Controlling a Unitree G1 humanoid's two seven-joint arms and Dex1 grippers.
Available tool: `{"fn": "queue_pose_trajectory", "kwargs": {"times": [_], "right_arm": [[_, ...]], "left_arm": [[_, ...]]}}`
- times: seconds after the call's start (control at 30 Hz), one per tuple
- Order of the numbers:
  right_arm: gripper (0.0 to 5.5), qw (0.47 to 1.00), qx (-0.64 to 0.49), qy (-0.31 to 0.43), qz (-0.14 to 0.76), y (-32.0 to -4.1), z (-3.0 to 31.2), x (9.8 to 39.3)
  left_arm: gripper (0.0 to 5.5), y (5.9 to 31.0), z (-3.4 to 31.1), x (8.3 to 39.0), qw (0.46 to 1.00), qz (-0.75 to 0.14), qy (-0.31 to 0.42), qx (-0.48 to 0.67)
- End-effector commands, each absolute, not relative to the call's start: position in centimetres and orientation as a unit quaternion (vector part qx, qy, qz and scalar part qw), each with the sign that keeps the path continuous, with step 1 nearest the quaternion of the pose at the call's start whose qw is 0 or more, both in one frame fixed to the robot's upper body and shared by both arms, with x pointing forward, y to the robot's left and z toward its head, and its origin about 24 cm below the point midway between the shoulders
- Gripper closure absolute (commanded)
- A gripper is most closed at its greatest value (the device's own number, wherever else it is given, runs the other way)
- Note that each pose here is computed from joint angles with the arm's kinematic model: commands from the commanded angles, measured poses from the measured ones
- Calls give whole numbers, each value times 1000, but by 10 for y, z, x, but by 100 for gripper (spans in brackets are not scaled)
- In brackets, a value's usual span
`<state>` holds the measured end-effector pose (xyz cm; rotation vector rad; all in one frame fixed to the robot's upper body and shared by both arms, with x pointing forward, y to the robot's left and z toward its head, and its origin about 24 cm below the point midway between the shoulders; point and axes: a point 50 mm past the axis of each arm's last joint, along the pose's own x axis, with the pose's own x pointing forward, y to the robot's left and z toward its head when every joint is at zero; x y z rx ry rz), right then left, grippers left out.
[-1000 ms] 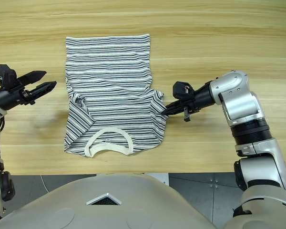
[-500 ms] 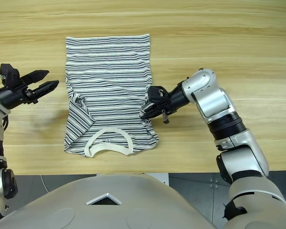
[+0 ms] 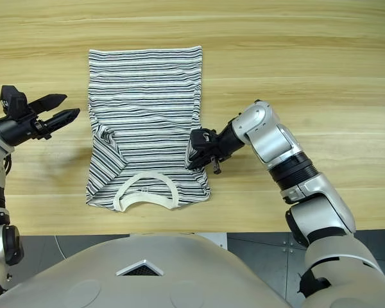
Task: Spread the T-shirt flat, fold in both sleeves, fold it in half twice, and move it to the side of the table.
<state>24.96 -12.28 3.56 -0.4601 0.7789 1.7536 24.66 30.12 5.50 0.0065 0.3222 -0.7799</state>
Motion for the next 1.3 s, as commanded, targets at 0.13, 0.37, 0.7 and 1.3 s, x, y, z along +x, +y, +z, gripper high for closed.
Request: {"fn": "queue_pose_trajectory", "kwargs": {"times": [0.13,0.37,0.7,1.3], "right_arm": [[429,544,-192,339,743,-122,31,245],[399,551,-190,302,755,-113,44,246],[399,549,-186,276,767,-99,55,249],[399,550,90,117,822,-124,138,256]], "left_arm": [[246,299,56,251,908,-388,155,12],[246,296,55,252,905,-397,154,10],[246,287,56,252,900,-410,151,6],[246,271,82,261,912,-409,30,-14]]}}
